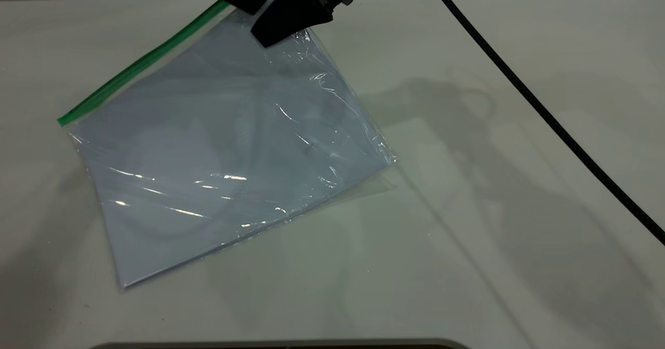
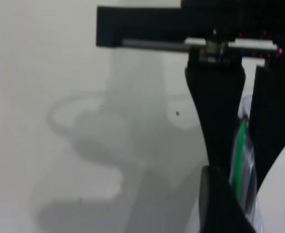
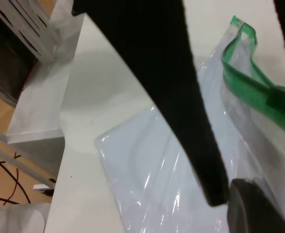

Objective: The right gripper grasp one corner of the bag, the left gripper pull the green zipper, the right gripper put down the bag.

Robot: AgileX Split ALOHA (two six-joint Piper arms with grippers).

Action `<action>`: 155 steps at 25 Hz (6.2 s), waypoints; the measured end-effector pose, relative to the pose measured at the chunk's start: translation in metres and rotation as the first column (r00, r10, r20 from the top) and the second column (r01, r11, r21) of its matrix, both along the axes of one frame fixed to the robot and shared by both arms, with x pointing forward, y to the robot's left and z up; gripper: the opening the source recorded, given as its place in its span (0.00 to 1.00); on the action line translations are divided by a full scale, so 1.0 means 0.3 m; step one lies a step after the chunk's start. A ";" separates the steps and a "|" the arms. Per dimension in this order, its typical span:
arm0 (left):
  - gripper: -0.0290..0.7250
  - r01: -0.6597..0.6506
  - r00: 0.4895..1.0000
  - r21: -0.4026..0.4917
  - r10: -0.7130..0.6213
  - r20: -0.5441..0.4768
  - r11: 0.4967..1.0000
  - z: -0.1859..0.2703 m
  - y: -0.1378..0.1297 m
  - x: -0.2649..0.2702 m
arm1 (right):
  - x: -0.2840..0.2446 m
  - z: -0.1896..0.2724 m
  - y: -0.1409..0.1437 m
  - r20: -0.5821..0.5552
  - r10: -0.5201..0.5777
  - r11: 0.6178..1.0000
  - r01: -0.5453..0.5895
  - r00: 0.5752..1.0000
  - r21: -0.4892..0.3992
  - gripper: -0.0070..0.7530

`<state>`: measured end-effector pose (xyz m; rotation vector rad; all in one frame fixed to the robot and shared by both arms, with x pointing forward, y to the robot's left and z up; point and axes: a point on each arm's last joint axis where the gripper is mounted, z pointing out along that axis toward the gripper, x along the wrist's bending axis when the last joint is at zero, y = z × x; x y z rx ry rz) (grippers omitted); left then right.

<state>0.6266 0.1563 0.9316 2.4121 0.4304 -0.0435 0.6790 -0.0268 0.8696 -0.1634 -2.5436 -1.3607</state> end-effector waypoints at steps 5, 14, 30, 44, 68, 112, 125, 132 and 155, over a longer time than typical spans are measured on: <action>0.58 0.005 1.000 0.036 -0.005 -0.013 0.999 -0.007 0.009 -0.004 | 0.000 0.000 0.000 0.000 0.002 1.000 -0.002 1.000 -0.001 0.05; 0.51 0.003 1.000 0.039 -0.003 -0.018 0.999 -0.008 0.009 -0.005 | -0.001 0.000 0.000 0.000 0.003 1.000 -0.003 1.000 -0.001 0.05; 0.09 -0.005 1.000 0.047 0.005 -0.001 0.999 -0.009 0.011 0.001 | 0.000 0.000 -0.005 -0.020 -0.005 1.000 0.005 1.000 -0.004 0.05; 0.09 -0.026 0.999 0.047 0.024 0.028 0.999 -0.001 0.001 0.013 | 0.055 0.019 -0.113 -0.098 -0.078 0.995 0.083 0.992 0.050 0.05; 0.09 -0.063 0.987 0.121 0.080 -0.141 0.991 -0.123 0.158 0.033 | 0.140 0.033 -0.289 -0.155 -0.220 0.968 0.236 0.963 0.089 0.05; 0.28 0.011 0.956 0.265 0.067 -0.287 0.964 -0.156 0.210 -0.012 | 0.231 0.002 -0.591 -0.145 -0.445 0.894 0.446 0.883 -0.027 0.33; 0.74 -0.296 0.900 0.304 0.371 -0.230 0.906 -0.114 0.218 0.027 | 0.265 0.020 -0.609 -0.160 -0.597 0.797 0.556 0.786 -0.237 0.74; 0.75 -0.482 0.834 0.281 0.533 -0.143 0.830 0.140 0.234 0.019 | 0.314 0.221 -0.678 -0.024 -0.743 0.605 0.657 0.669 -0.449 0.73; 0.75 -0.855 0.480 0.315 0.859 0.181 0.411 0.777 0.412 -0.408 | -0.234 1.087 -0.548 0.129 -0.778 0.579 0.782 0.614 -0.231 0.68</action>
